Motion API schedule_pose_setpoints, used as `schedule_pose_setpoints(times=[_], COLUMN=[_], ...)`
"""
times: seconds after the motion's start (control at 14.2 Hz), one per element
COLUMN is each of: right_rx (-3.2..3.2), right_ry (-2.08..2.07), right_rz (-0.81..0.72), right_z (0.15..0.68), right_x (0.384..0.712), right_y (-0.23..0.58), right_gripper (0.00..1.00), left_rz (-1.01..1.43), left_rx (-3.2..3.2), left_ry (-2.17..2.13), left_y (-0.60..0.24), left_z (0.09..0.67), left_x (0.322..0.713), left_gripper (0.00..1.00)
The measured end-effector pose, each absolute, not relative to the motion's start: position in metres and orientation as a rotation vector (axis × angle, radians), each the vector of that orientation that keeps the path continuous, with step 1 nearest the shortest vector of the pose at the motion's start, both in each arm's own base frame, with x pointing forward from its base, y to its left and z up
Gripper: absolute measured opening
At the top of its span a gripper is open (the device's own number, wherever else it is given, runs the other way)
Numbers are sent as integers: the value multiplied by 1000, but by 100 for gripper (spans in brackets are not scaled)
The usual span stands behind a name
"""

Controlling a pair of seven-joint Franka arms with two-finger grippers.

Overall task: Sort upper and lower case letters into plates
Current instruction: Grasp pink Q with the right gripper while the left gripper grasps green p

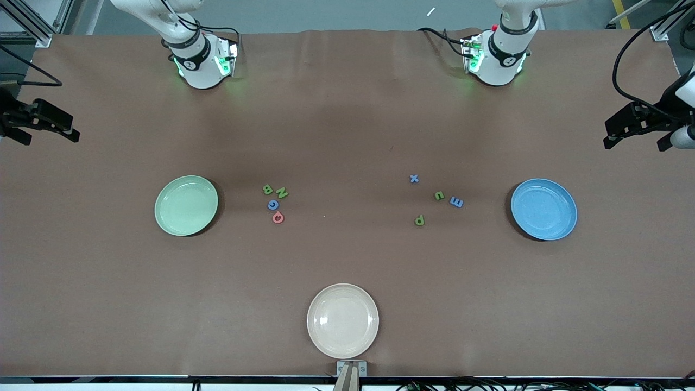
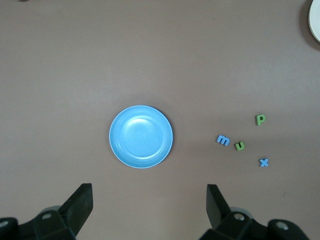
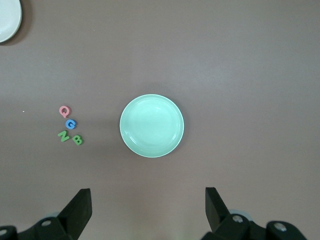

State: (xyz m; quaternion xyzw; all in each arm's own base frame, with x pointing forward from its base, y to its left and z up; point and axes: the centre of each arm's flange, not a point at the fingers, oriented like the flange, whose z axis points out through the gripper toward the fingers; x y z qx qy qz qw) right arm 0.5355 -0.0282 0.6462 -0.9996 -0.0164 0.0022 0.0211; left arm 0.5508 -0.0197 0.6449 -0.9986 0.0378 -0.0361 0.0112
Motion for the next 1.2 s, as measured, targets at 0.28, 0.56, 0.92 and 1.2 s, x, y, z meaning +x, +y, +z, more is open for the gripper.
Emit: schedule_pose_setpoints(times=[0.28, 0.56, 0.92, 1.2], right_rx=[-3098, -3096, -3092, -3087], right_ry=[-52, -51, -10, 179], right_rz=[-24, 12, 58, 69], right_z=[661, 658, 587, 493], right_x=[524, 520, 536, 554], right_y=[-28, -29, -37, 41], right_gripper=[100, 100, 100, 100], left_rz=[-111, -79, 170, 289], left_rx=[-3115, -3116, -3135, -3138], left_ry=[119, 114, 105, 92], left_y=[-20, -20, -30, -79], left_z=[645, 642, 593, 527], left_x=[551, 549, 554, 582], left_gripper=[100, 100, 100, 100])
